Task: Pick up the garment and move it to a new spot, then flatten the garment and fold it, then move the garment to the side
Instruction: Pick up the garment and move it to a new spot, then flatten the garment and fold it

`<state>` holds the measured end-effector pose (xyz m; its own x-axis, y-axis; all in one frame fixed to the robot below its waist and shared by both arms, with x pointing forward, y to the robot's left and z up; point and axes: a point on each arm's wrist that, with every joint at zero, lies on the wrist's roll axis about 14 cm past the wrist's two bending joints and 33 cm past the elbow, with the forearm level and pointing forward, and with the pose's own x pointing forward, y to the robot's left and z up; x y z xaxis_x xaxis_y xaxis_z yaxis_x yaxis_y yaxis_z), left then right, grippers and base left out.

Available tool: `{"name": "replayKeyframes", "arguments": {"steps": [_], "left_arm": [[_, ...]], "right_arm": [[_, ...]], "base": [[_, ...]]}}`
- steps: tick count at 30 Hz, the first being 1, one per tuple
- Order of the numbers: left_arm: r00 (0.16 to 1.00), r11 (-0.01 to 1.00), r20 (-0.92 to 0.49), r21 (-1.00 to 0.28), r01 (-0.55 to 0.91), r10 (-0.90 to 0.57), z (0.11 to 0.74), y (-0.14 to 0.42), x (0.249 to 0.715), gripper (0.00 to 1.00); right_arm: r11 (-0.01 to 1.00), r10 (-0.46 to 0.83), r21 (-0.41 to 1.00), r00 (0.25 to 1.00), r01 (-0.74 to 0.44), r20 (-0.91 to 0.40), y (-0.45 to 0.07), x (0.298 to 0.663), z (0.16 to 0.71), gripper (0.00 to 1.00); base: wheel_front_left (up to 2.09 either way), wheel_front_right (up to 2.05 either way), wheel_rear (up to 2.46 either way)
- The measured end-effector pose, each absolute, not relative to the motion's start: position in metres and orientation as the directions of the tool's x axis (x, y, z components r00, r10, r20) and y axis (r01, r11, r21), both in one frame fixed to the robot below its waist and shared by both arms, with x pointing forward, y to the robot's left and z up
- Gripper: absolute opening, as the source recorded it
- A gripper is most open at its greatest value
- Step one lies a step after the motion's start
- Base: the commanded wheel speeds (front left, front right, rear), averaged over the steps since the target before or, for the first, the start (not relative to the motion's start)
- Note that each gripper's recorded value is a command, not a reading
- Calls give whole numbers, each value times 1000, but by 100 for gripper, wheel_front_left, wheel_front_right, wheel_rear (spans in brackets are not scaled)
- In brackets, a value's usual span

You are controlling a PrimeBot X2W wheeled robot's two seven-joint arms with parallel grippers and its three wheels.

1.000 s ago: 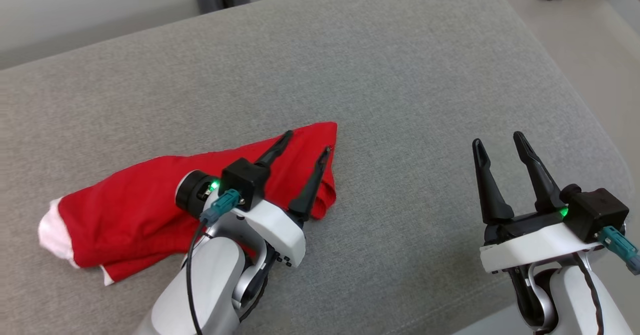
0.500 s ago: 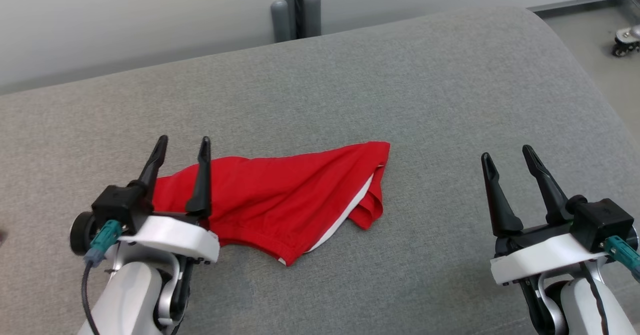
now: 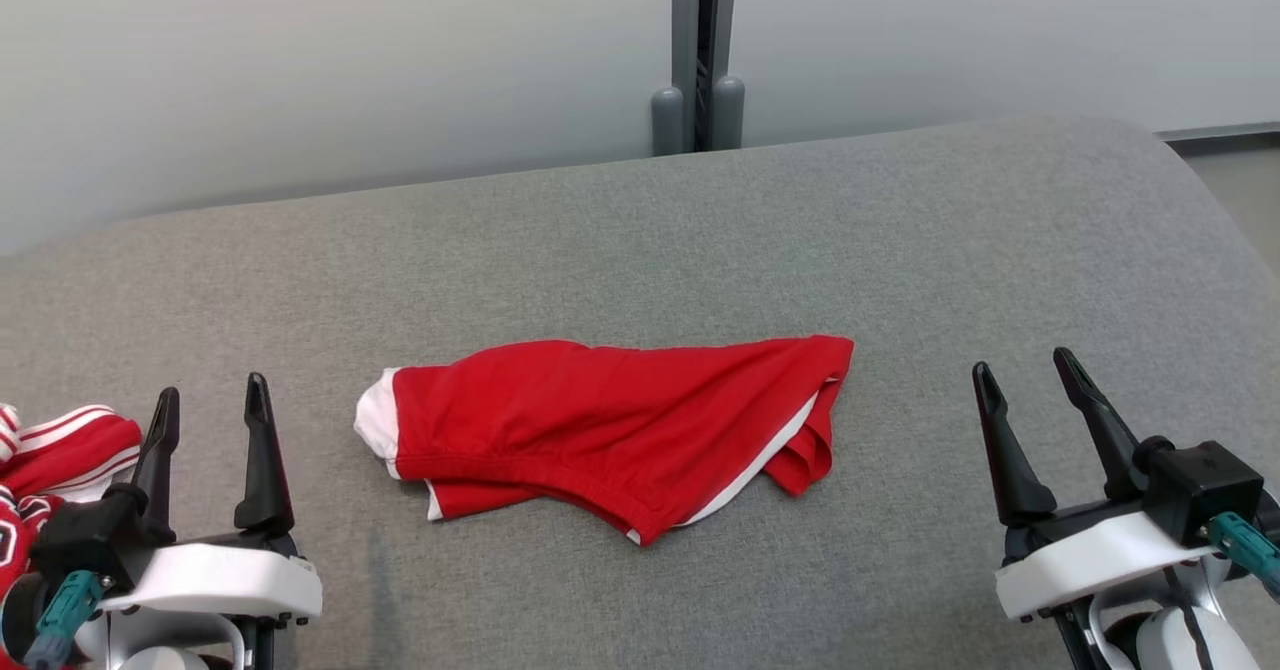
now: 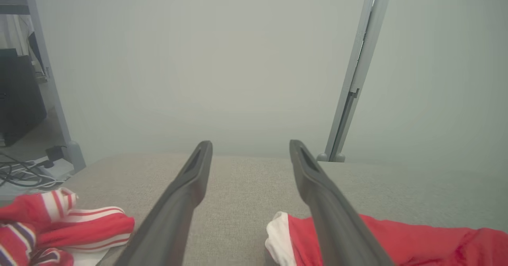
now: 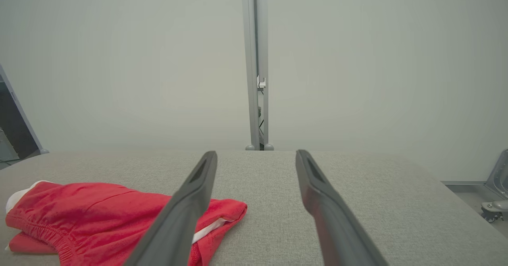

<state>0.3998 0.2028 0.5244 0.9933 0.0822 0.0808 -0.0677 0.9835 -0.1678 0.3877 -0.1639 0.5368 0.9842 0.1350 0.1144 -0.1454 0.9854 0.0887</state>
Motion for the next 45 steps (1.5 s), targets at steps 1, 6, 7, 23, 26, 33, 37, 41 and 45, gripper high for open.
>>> {"name": "replayKeyframes", "arguments": {"steps": [1, 6, 7, 23, 26, 33, 37, 41, 45], "left_arm": [[993, 983, 80, -167, -72, 86, 525, 205, 396, 100], [994, 986, 67, -145, -80, 91, 527, 212, 374, 100], [994, 987, 61, -138, -79, 88, 527, 212, 371, 100], [998, 995, 0, -87, -56, 56, 524, 213, 347, 100], [998, 994, -12, -88, -59, 58, 521, 213, 344, 100], [998, 994, -17, -94, -58, 57, 521, 211, 344, 100], [998, 994, -22, -95, -58, 56, 520, 210, 344, 100], [998, 994, -26, -91, -62, 59, 520, 211, 344, 100], [998, 994, -27, -91, -61, 59, 520, 211, 344, 100]], "right_arm": [[985, 138, 86, 984, -148, 113, -163, 386, 537, 100], [984, 152, 83, 983, -161, 106, -159, 376, 537, 100], [983, 153, 83, 982, -162, 107, -159, 374, 538, 100], [986, 147, 63, 985, -153, 90, -162, 357, 538, 100], [986, 145, 63, 985, -151, 90, -162, 356, 539, 100], [986, 146, 67, 985, -152, 91, -161, 357, 539, 100], [985, 149, 74, 985, -155, 88, -159, 357, 538, 100], [984, 153, 79, 984, -160, 87, -156, 358, 537, 100], [983, 157, 80, 984, -164, 89, -154, 359, 538, 100]], "base": [[0, 0, 0], [0, 0, 0], [0, 0, 0], [0, 0, 0], [0, 0, 0], [0, 0, 0], [0, 0, 0], [0, 0, 0], [0, 0, 0]]}}
